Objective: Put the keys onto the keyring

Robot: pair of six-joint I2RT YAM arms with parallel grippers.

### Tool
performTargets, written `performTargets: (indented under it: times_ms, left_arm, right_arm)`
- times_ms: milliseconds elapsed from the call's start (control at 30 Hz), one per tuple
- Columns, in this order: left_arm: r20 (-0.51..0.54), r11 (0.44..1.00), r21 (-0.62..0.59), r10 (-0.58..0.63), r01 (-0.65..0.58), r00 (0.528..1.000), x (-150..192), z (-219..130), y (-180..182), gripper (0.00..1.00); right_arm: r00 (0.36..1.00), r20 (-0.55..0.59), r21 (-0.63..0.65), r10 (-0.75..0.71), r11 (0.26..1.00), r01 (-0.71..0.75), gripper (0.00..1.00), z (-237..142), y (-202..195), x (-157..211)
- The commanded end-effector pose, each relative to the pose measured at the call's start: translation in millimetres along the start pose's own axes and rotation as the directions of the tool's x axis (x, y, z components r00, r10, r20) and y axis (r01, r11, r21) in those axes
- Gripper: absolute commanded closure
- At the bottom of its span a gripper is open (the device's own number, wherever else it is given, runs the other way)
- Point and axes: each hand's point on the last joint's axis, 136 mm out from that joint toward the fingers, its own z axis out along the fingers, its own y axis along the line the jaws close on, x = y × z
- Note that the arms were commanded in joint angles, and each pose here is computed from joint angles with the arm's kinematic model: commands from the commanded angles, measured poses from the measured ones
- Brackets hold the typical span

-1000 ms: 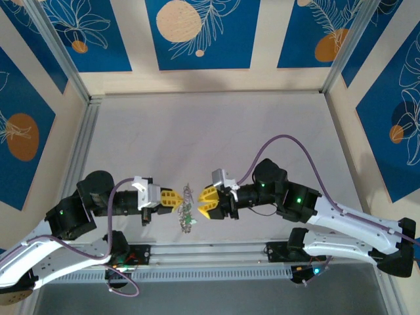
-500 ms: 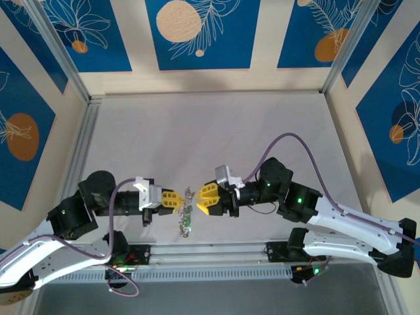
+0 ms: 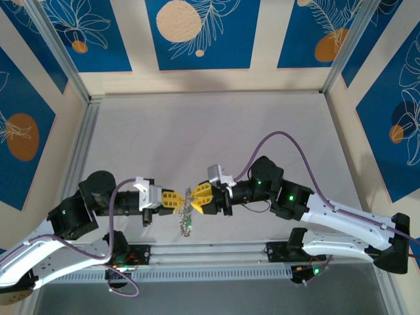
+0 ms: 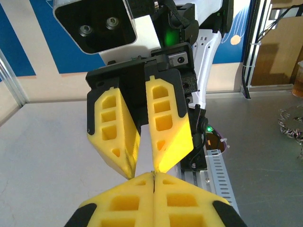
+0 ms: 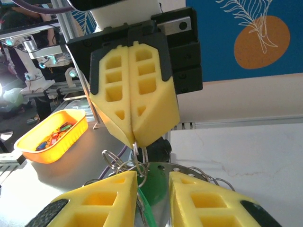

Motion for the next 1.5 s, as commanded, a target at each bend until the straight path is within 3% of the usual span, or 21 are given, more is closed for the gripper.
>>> performTargets:
  times_ms: [0, 300, 600, 800, 1067, 1467]
  left_arm:
    - [0.066, 1.0, 0.021, 0.017, -0.019, 0.998, -16, 0, -3, 1.0]
    - [0.069, 1.0, 0.023, 0.019, -0.02, 0.997, -17, 1, -3, 1.0]
    - [0.072, 1.0, 0.023, 0.017, -0.018, 0.997, -17, 2, -3, 1.0]
    - [0.05, 1.0, 0.011, 0.01, -0.011, 0.999, -12, 4, 0, 1.0]
    - [-0.059, 1.0, -0.018, -0.017, 0.016, 0.998, 15, 18, 10, 1.0]
    - [-0.111, 0.995, 0.038, -0.085, 0.089, 0.99, 31, 25, 2, 1.0]
  right_arm:
    - [0.999, 0.042, -0.047, -0.023, 0.999, 0.025, 0.76, 1, 11, -20]
    - [0.999, 0.026, -0.06, -0.02, 0.998, 0.022, 0.76, 5, 11, -17]
    - [1.0, 0.014, -0.05, -0.026, 0.998, 0.026, 1.0, 6, 10, -16]
    - [0.999, -0.014, -0.007, -0.043, 0.999, 0.042, 1.0, -1, 7, -21]
    - [0.985, -0.168, 0.054, -0.041, 0.997, 0.05, 1.0, -7, 1, -32]
    - [0.969, -0.244, 0.067, -0.045, 0.996, 0.063, 1.0, -10, 0, -46]
